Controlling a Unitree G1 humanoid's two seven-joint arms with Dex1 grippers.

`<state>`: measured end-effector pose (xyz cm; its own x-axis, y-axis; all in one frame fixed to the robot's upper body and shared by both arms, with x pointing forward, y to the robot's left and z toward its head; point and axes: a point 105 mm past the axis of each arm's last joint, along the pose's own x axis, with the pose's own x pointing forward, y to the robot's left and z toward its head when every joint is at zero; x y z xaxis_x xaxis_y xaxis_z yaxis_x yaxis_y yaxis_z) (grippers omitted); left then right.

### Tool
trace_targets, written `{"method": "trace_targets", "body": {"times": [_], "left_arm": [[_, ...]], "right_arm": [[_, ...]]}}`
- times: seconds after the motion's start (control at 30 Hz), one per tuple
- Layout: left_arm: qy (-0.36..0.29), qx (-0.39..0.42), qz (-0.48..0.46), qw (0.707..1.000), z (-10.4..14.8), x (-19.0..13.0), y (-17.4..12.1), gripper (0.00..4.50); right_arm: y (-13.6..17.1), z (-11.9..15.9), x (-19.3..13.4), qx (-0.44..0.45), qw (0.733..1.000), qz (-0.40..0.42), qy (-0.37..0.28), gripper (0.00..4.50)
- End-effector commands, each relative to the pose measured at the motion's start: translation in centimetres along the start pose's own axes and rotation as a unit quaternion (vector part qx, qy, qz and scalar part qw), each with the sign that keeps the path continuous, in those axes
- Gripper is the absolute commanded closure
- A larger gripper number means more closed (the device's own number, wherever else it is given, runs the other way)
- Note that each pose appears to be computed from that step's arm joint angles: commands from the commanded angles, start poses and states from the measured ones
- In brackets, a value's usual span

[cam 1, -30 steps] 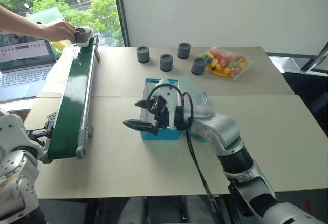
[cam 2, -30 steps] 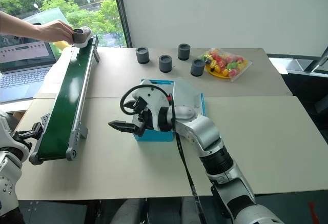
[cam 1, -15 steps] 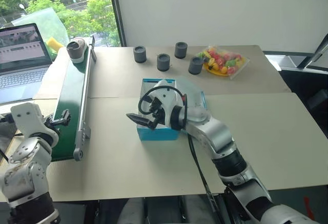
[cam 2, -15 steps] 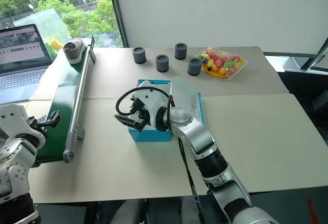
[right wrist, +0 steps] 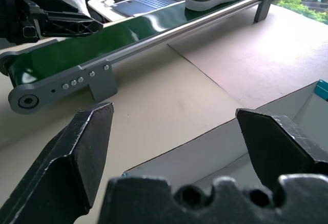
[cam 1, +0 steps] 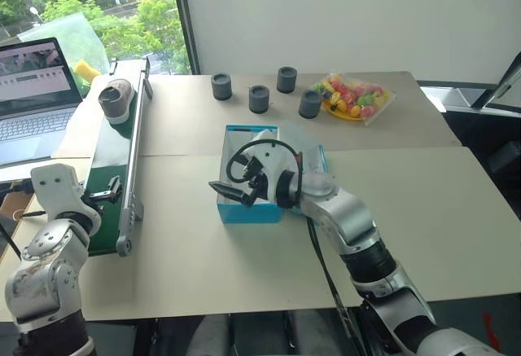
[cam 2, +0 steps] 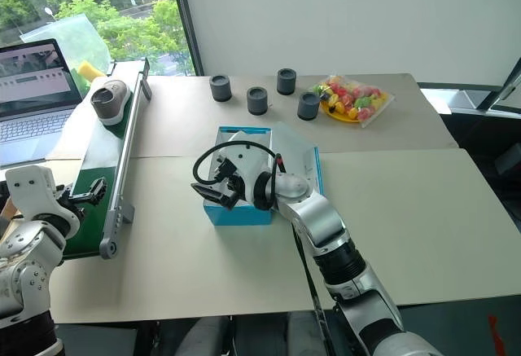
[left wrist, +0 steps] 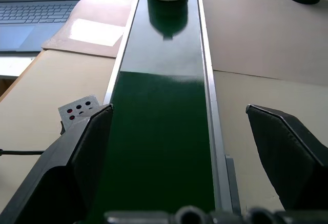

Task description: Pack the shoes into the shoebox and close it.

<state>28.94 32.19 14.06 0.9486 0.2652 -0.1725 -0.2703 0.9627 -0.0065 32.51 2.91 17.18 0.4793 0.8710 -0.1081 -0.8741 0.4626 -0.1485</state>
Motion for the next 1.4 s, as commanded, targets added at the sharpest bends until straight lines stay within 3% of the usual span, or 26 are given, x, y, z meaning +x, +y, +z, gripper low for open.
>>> {"method": "trace_targets", "body": {"times": [0.03,0.2,0.63,1.03,1.4], "left_arm": [[-0.015,0.007,-0.006,1.000,0.8,-0.3,-0.3,0.04],[0.012,0.015,0.019,1.000,-0.4,-0.2,0.8,0.04],[0.036,0.062,0.027,0.997,0.0,-0.1,1.1,0.04],[0.105,0.024,0.062,0.992,-3.4,0.4,2.4,0.04],[0.091,0.014,0.018,0.996,-3.0,1.2,0.1,0.04]], "right_arm": [[0.1,1.7,-0.2,-0.013,0.999,0.003,-0.031,0.00],[-0.1,1.7,-0.3,-0.010,0.999,-0.005,-0.032,0.00],[0.3,3.2,-0.5,0.036,0.997,0.002,-0.066,0.00],[-0.1,3.9,-0.9,0.054,0.995,-0.011,-0.079,0.00],[-0.6,5.0,-1.3,0.077,0.992,-0.021,-0.102,0.00]]}}
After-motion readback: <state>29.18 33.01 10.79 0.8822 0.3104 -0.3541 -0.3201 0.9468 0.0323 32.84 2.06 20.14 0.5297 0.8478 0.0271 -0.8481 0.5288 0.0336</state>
